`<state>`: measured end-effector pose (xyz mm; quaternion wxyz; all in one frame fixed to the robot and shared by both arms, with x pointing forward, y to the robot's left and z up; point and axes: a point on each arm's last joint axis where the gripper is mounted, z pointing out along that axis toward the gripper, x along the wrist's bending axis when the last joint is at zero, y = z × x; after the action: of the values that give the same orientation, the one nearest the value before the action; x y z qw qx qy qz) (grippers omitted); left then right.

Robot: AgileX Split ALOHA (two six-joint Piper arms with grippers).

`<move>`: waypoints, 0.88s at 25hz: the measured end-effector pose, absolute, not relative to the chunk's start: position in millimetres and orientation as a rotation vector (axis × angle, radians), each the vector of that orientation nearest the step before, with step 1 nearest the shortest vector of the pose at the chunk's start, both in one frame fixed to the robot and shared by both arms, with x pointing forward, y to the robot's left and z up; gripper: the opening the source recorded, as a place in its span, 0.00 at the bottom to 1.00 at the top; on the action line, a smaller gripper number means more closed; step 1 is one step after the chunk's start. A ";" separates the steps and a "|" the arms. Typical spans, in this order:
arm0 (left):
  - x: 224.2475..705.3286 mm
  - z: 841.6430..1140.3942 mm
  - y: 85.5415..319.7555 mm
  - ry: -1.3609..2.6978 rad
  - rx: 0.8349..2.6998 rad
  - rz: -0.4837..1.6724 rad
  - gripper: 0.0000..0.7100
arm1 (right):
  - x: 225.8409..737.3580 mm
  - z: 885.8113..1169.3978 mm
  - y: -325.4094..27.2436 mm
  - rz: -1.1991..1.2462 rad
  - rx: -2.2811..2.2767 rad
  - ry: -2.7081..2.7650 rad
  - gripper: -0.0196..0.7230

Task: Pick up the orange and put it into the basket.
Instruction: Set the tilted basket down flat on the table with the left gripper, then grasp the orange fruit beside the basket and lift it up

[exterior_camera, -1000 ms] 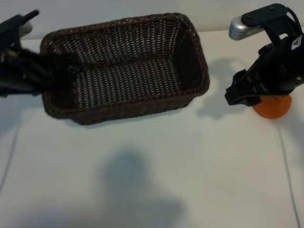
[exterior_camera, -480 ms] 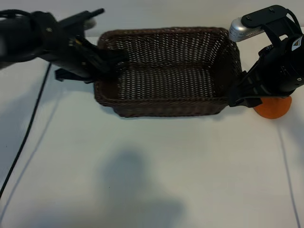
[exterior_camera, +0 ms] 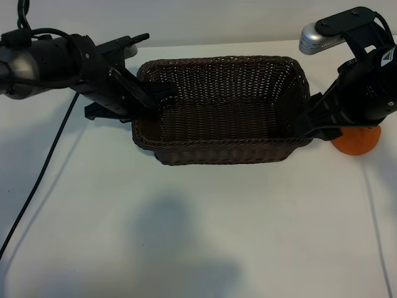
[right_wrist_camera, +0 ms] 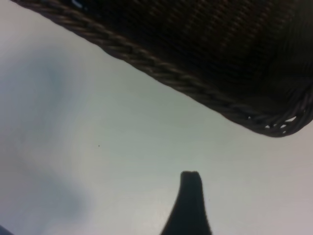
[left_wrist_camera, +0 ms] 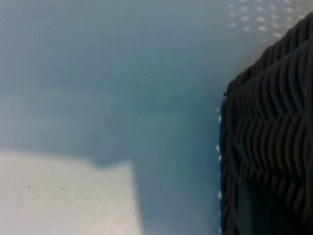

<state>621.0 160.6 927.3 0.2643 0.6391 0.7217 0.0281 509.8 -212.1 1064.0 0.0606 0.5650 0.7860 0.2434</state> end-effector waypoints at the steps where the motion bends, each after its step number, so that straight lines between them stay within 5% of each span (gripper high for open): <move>1: 621.2 925.1 160.5 1.955 1.729 0.073 0.21 | 509.8 1064.0 -212.1 0.736 1.710 2.378 0.81; 11: 621.9 925.7 160.3 1.955 1.715 0.075 0.25 | 509.7 1064.0 -212.1 0.736 1.710 2.379 0.81; 14: 621.3 933.8 160.4 1.939 1.707 0.084 0.45 | 509.7 1064.0 -212.1 0.736 1.710 2.379 0.81; 19: 619.2 949.6 160.3 1.917 1.704 0.084 0.93 | 509.7 1064.0 -212.1 0.736 1.710 2.379 0.81; 22: 613.3 962.2 161.1 1.906 1.756 0.066 0.99 | 509.7 1064.0 -212.1 0.736 1.710 2.379 0.81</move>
<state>613.3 161.1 962.2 0.2711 0.6521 0.7076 0.0243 509.7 -212.1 1064.0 0.0603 0.5650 0.7861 0.2431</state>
